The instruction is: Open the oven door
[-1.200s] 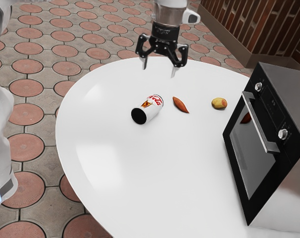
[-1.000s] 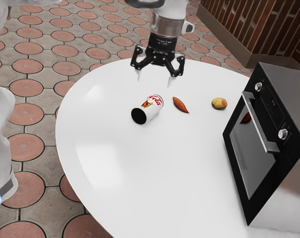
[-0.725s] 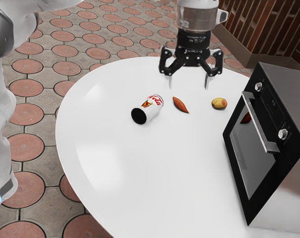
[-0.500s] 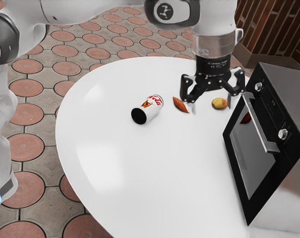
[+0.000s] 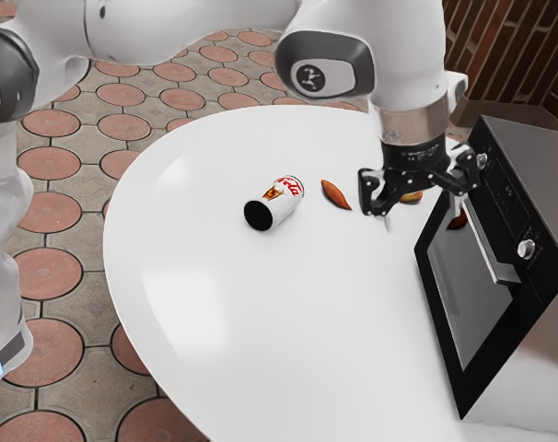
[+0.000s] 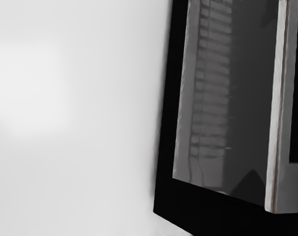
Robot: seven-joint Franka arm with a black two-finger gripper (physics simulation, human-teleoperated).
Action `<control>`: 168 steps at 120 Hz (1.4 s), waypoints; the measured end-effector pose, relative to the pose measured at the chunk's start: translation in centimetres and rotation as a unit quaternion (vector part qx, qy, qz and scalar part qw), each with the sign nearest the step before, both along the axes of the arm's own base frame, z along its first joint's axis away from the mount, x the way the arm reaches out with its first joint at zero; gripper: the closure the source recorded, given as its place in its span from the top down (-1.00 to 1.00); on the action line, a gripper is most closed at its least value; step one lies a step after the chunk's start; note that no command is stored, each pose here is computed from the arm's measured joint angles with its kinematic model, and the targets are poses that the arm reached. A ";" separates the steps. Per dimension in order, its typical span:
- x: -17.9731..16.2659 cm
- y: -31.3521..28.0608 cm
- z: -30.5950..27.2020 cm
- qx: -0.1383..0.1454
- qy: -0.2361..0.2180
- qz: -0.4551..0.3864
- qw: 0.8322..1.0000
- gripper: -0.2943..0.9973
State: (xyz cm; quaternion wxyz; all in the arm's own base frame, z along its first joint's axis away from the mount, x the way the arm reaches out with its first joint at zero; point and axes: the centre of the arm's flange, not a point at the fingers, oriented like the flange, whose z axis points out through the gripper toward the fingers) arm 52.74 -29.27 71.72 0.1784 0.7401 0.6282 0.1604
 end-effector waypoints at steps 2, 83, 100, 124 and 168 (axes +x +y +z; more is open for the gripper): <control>0.3 0.3 0.0 -0.001 -0.003 0.002 1.000 0.54; 11.0 8.0 -5.1 -0.015 -0.029 -0.018 0.999 0.54; 12.0 7.9 -5.8 -0.013 -0.032 -0.040 0.999 0.54; 13.0 7.9 -7.2 -0.004 -0.029 -0.063 0.998 0.54; 14.4 10.0 -9.0 -0.005 -0.019 -0.074 0.997 0.54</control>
